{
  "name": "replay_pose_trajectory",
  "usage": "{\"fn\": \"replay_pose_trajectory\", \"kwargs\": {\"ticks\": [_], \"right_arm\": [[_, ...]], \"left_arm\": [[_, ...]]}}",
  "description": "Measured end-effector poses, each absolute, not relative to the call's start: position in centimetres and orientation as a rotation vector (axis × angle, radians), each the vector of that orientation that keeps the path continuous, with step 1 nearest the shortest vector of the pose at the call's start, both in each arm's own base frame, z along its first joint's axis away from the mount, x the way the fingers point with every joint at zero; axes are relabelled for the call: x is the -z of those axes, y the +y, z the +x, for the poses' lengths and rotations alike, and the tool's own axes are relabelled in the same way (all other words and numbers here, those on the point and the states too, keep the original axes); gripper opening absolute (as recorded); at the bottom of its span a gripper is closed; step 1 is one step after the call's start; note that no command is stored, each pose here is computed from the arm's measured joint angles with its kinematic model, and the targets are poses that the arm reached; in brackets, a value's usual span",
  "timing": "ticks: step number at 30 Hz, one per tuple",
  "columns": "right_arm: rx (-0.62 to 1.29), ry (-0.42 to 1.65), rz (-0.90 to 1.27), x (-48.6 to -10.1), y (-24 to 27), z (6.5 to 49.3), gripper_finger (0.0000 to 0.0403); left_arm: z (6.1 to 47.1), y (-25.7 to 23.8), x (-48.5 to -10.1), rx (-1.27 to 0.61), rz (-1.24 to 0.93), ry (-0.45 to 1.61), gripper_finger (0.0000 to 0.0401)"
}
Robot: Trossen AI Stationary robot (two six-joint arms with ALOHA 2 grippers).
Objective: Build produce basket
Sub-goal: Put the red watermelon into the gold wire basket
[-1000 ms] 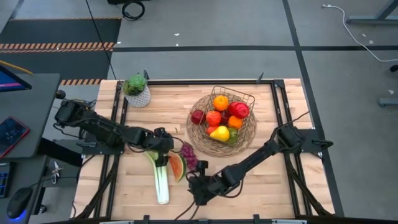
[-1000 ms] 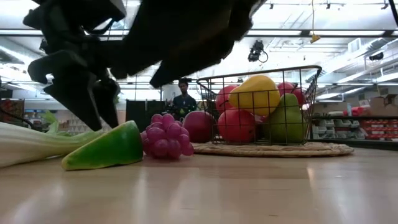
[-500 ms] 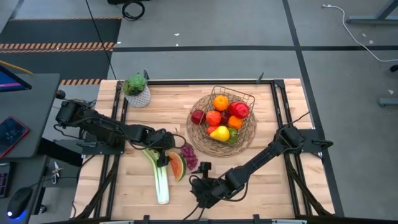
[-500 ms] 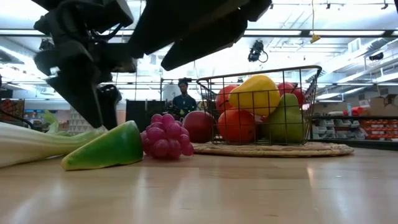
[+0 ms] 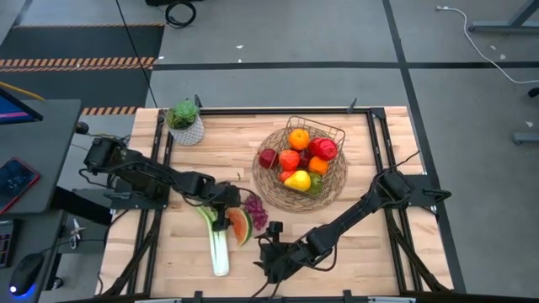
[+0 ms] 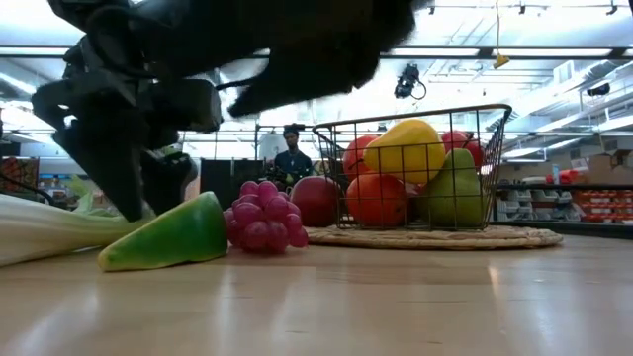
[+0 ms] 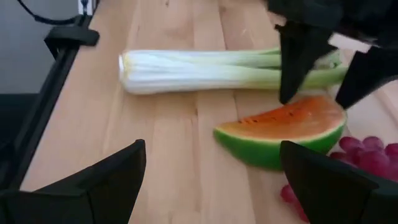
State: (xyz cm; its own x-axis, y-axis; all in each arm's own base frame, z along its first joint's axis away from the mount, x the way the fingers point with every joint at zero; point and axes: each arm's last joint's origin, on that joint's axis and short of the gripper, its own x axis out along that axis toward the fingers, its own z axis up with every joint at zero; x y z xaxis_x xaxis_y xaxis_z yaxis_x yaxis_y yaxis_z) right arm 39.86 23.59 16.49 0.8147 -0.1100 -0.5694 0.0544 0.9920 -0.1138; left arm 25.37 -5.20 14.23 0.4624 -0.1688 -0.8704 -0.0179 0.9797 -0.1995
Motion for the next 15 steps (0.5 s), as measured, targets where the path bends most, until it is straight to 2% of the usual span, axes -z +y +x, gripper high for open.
{"fn": "replay_pose_trajectory", "kwargs": {"ticks": [10, 15], "right_arm": [[0.097, 0.709, -0.046, -13.7, 22.8, 38.5, 0.0373], [0.042, 0.811, -0.028, -13.2, 22.9, 37.9, 0.0373]], "left_arm": [[24.8, -7.8, -14.2, 0.15, -0.277, 1.115, 0.0392], [24.9, -9.9, -14.7, 0.2, -0.324, 1.038, 0.0392]]}}
